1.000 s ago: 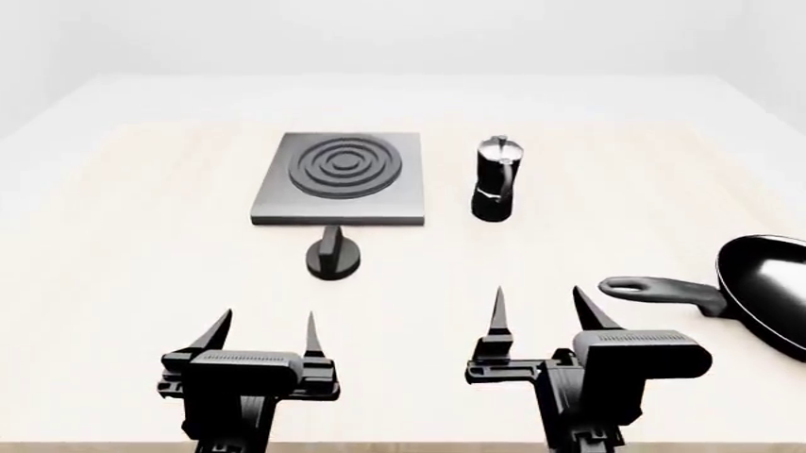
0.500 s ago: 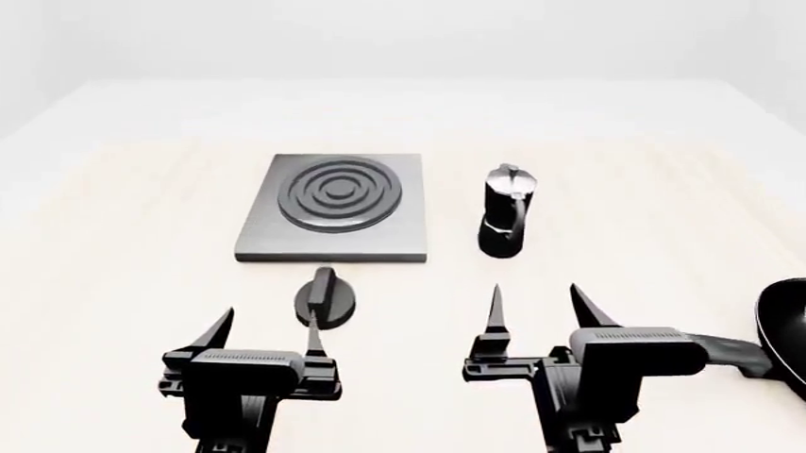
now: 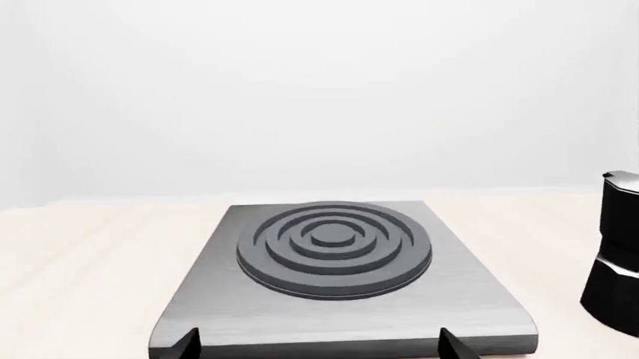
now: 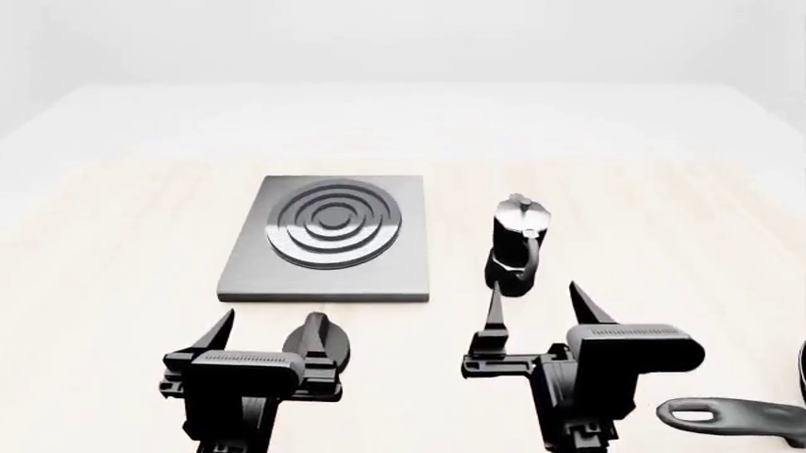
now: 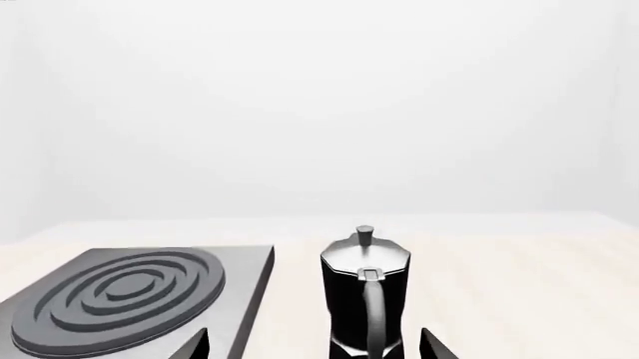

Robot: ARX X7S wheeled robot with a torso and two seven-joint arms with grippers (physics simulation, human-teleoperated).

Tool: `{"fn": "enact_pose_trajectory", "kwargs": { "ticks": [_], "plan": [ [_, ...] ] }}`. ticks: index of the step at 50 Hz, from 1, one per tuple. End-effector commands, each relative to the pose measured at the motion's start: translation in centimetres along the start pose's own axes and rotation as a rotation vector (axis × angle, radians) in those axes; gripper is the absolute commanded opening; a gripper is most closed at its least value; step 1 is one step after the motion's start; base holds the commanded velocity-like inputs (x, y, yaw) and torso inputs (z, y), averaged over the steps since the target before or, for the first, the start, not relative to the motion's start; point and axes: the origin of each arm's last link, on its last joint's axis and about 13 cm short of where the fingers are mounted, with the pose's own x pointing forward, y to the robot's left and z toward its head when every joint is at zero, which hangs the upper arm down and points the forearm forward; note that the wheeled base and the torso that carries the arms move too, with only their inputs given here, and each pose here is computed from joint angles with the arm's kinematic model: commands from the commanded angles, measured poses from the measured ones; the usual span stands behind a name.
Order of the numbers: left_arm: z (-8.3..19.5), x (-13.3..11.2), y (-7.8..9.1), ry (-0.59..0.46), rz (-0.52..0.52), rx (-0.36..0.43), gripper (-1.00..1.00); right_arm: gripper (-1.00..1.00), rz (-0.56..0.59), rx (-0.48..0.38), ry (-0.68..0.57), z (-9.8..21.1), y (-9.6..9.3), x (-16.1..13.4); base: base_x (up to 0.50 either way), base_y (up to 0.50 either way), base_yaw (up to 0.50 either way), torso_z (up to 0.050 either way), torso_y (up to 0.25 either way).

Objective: Put the frying pan on the stove.

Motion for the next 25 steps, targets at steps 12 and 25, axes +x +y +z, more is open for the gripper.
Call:
{"fn": "enact_pose_trajectory", "kwargs": {
  "ticks": [12, 25],
  "plan": [
    [-0.2, -0.1, 0.0, 0.000, 0.006, -0.007, 1.00, 1.00, -0.155, 0.072, -0.007, 2.1, 0.1, 1.5, 0.00, 0.00, 0.00, 0.000, 0.000],
    [-0.2, -0.1, 0.1, 0.000, 0.016, -0.008, 1.00, 1.00, -0.275, 0.038, -0.010, 2.2, -1.0, 1.0, 0.00, 0.00, 0.00, 0.000, 0.000]
  ]
}}
